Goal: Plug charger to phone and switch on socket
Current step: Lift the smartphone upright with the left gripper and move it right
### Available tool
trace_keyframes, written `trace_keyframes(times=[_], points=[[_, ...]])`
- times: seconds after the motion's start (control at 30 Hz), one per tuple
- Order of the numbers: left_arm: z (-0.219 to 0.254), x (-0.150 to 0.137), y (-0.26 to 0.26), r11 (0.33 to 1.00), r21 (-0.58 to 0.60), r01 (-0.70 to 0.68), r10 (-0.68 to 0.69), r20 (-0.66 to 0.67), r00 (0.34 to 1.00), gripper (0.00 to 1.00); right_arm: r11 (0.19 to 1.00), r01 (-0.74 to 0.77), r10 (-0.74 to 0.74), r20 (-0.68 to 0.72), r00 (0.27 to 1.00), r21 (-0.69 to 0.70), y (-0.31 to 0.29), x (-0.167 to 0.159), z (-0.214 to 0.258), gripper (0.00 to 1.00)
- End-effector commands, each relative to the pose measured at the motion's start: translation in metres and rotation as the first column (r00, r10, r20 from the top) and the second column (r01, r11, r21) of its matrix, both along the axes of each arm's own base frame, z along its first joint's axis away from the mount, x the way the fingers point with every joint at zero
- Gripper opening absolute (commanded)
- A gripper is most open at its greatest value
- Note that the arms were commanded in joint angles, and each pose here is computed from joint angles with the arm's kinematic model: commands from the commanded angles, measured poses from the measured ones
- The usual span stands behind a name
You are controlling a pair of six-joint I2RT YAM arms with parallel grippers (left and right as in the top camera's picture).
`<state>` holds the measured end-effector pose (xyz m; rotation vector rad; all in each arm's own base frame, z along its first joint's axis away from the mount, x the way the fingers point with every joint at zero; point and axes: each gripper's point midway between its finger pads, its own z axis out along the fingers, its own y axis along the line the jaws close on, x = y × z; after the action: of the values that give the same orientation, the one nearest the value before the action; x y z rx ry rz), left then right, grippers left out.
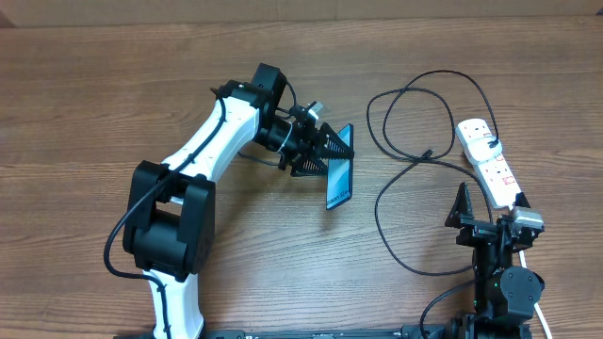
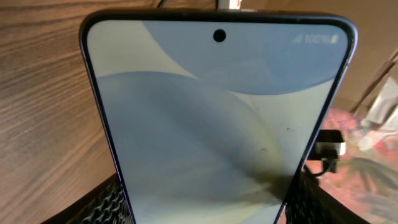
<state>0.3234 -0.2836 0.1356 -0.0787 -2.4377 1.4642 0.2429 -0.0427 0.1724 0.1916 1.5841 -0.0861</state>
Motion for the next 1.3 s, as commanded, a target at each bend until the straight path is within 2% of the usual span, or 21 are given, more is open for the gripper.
trace_keyframes(times=[0.0,0.3,0.67,1.27], points=[[0.022,0.003,-0.007,0.995,-0.098,-0.024,0.017,-0.076,0.997,0.45,1.0,0.004,-0.004,0.0,1.0,-0.008,-0.001,0.0,-0.002,1.0],[0.048,0.006,-0.015,0.975,-0.217,-0.056,0.015,-0.187,0.982,0.42,1.0,0.004,-0.004,0.0,1.0,-0.008,-0.001,0.0,-0.002,1.0],[0.059,0.004,-0.016,0.967,-0.242,-0.083,0.01,-0.289,0.957,0.42,1.0,0.004,-0.004,0.0,1.0,-0.008,-0.001,0.0,-0.002,1.0],[0.061,0.004,-0.016,0.965,-0.249,-0.084,0.007,-0.296,0.955,0.42,1.0,0.004,-0.004,0.001,1.0,-0.008,-0.001,0.0,-0.002,1.0]])
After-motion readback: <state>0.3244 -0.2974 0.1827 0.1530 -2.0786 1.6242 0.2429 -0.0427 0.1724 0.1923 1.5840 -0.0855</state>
